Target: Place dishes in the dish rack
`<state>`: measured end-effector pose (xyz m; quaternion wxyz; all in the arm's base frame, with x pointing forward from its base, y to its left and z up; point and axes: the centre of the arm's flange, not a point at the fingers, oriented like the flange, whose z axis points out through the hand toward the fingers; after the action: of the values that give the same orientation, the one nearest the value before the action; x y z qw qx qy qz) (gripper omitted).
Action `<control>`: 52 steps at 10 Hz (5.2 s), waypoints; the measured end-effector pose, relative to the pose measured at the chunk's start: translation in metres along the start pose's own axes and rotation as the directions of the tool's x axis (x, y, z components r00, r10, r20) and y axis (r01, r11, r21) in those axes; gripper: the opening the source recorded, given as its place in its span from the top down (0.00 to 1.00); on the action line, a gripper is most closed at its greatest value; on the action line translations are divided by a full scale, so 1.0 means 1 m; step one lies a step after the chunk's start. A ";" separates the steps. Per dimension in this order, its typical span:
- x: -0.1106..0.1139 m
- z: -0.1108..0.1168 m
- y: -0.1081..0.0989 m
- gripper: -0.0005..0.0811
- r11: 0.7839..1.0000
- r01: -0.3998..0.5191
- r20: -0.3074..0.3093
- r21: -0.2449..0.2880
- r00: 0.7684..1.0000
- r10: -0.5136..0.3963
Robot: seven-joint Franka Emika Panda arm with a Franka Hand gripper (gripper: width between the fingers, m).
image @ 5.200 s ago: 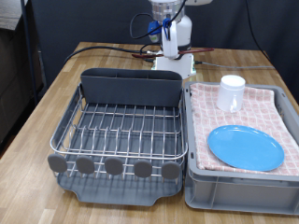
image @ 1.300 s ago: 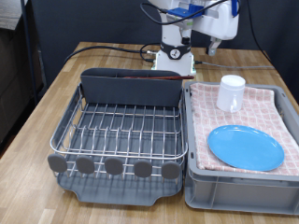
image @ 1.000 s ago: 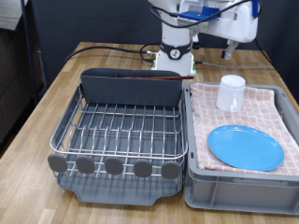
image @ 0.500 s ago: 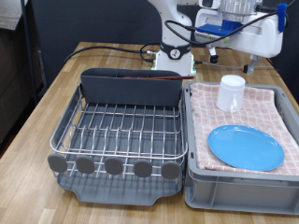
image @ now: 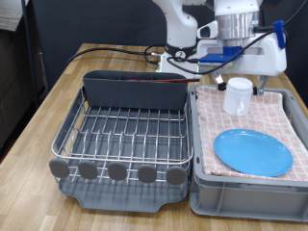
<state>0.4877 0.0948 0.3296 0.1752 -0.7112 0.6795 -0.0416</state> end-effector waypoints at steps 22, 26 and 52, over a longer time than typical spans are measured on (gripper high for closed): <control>0.033 0.084 0.024 0.01 0.995 0.094 0.166 0.046 0.981 -0.100; 0.032 0.093 0.021 0.01 0.994 0.101 0.169 0.041 0.980 -0.106; 0.028 0.094 0.003 0.96 0.995 0.100 0.143 0.002 0.985 -0.100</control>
<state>0.5149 0.0855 0.2360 0.2192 -0.7461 0.6288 0.0027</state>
